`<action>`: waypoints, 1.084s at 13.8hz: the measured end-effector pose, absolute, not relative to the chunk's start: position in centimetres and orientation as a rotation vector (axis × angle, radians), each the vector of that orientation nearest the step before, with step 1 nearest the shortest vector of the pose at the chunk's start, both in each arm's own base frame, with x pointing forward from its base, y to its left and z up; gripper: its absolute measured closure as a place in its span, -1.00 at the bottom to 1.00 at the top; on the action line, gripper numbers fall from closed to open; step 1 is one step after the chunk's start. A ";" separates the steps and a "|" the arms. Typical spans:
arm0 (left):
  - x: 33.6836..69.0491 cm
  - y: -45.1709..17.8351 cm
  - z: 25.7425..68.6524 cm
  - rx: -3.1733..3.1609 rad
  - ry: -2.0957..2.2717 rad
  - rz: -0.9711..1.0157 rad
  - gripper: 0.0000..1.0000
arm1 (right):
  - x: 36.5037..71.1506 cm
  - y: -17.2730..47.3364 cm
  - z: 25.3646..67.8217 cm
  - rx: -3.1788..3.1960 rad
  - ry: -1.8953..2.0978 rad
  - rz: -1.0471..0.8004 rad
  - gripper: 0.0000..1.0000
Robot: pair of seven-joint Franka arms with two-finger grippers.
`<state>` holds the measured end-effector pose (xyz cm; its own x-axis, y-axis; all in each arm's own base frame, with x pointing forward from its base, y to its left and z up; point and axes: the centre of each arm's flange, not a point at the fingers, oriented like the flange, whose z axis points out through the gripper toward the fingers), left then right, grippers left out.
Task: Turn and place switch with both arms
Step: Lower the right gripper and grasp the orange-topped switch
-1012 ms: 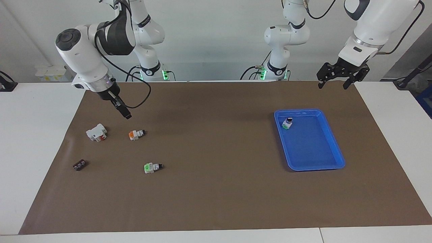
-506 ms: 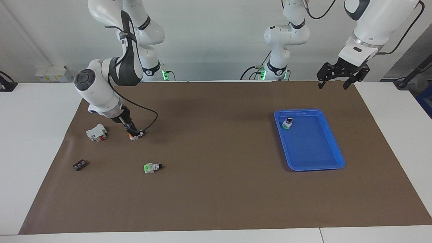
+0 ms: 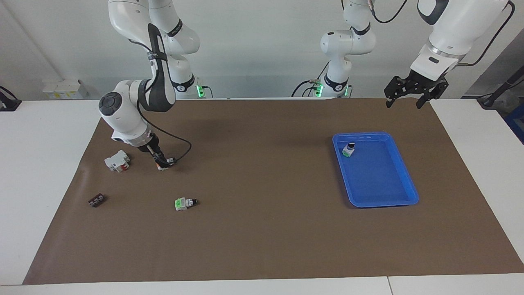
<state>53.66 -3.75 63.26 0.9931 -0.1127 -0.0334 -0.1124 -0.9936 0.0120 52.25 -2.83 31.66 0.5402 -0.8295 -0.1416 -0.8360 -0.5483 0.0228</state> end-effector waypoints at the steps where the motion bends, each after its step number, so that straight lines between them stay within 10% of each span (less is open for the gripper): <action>1: 53.7 -3.8 63.3 3.126 -0.177 -0.053 -1.00 | 52.2 -2.9 31.6 -2.714 1.469 0.202 -1.00; 11: 53.6 -3.9 63.0 3.126 -0.180 -0.064 -1.00 | 51.6 -2.5 28.6 -2.695 1.486 0.226 -0.89; 15: 53.6 -3.9 63.0 3.126 -0.180 -0.064 -1.00 | 51.7 -2.2 28.4 -2.685 1.454 0.239 0.15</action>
<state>53.60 -3.86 62.96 0.9926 -0.1148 -0.0400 -0.1144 -0.9934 0.0122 51.69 -2.25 28.40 0.5379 -0.8249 -0.1738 -0.8371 -0.5470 0.0052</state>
